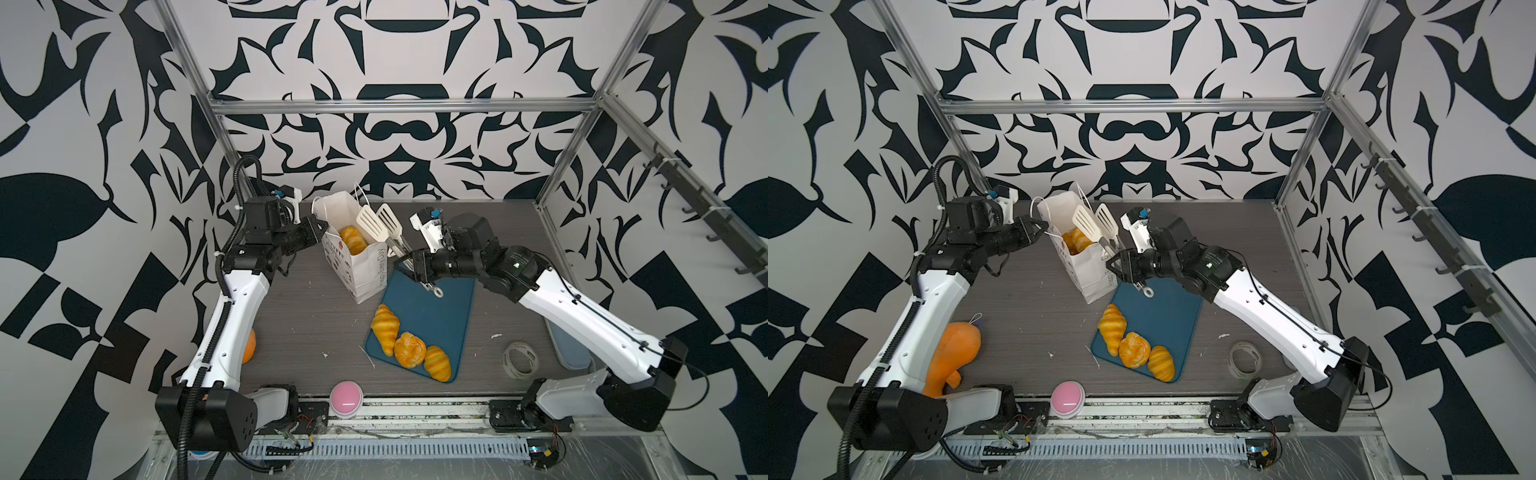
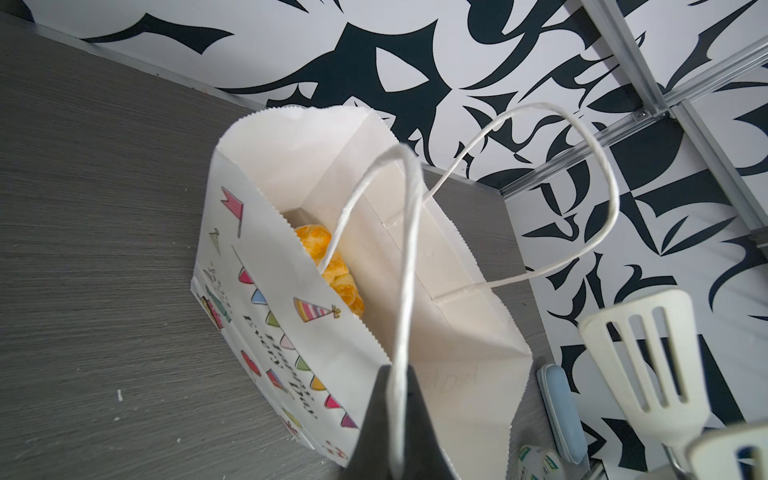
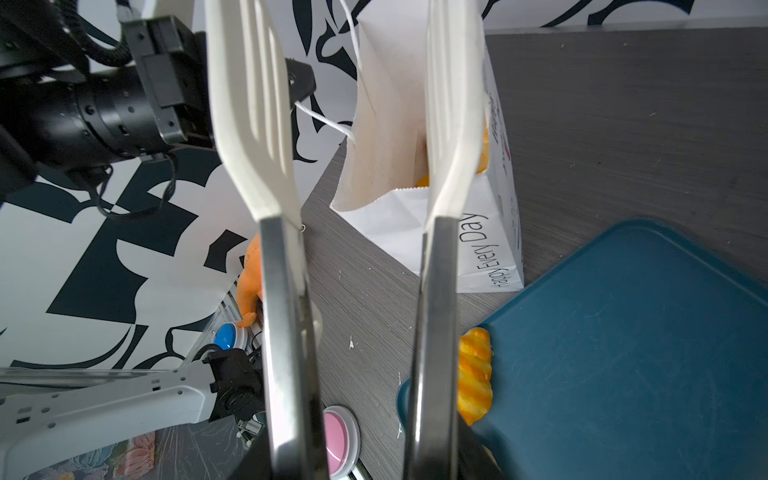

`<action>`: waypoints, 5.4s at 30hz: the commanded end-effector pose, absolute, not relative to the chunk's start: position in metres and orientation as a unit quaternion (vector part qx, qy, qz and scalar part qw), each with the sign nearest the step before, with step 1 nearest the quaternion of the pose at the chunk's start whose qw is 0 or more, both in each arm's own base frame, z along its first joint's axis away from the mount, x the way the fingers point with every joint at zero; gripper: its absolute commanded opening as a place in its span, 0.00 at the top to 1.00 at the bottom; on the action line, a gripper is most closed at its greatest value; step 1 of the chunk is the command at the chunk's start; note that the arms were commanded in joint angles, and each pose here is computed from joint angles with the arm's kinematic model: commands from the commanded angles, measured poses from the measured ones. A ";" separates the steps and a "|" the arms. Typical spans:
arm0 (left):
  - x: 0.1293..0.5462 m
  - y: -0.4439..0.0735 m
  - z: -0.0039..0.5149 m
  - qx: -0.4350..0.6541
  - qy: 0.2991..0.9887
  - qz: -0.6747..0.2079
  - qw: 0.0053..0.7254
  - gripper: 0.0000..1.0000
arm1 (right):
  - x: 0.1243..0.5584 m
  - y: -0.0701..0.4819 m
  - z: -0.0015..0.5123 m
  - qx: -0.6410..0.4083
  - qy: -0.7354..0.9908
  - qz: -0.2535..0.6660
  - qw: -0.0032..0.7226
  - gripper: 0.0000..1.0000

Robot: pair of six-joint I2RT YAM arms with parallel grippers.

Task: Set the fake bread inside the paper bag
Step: 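Raise the empty right tongs out of the bag and move over the tray, then lower the right tongs onto a long striped roll on the tray, then close the right tongs around the long striped roll, then lift the long striped roll with the right tongs and carry it to the bag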

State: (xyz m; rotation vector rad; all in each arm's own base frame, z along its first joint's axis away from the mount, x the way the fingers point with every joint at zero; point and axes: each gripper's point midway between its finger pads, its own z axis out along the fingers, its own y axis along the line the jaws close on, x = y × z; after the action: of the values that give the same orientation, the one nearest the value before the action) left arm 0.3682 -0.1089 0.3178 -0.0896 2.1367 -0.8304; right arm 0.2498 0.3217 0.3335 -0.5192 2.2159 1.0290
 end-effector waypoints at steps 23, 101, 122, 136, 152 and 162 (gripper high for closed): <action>0.367 -0.111 0.312 -0.036 0.851 -0.335 0.402 1.00 | 0.222 0.252 0.298 -0.153 0.883 0.311 0.317 0.53; 0.367 -0.110 0.310 -0.036 0.853 -0.333 0.401 1.00 | 0.139 0.291 0.102 -0.260 0.953 0.144 0.061 0.47; 0.368 -0.111 0.310 -0.036 0.852 -0.335 0.401 1.00 | 0.167 0.292 0.153 -0.226 0.939 0.189 0.177 0.60; 0.367 -0.111 0.311 -0.035 0.851 -0.336 0.402 1.00 | 0.199 0.248 0.188 -0.132 0.936 0.223 0.236 0.60; 0.368 -0.111 0.310 -0.036 0.852 -0.336 0.400 1.00 | 0.219 0.235 0.254 -0.119 0.894 0.297 0.312 0.60; 0.367 -0.111 0.311 -0.036 0.851 -0.336 0.401 1.00 | 0.218 0.250 0.297 -0.146 0.851 0.362 0.350 0.60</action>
State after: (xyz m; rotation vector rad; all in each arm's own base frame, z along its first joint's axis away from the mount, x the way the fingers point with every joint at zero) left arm 0.3676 -0.1099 0.3176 -0.0860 2.1379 -0.8378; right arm 0.2110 0.2357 0.2382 -0.3324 2.4156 0.8135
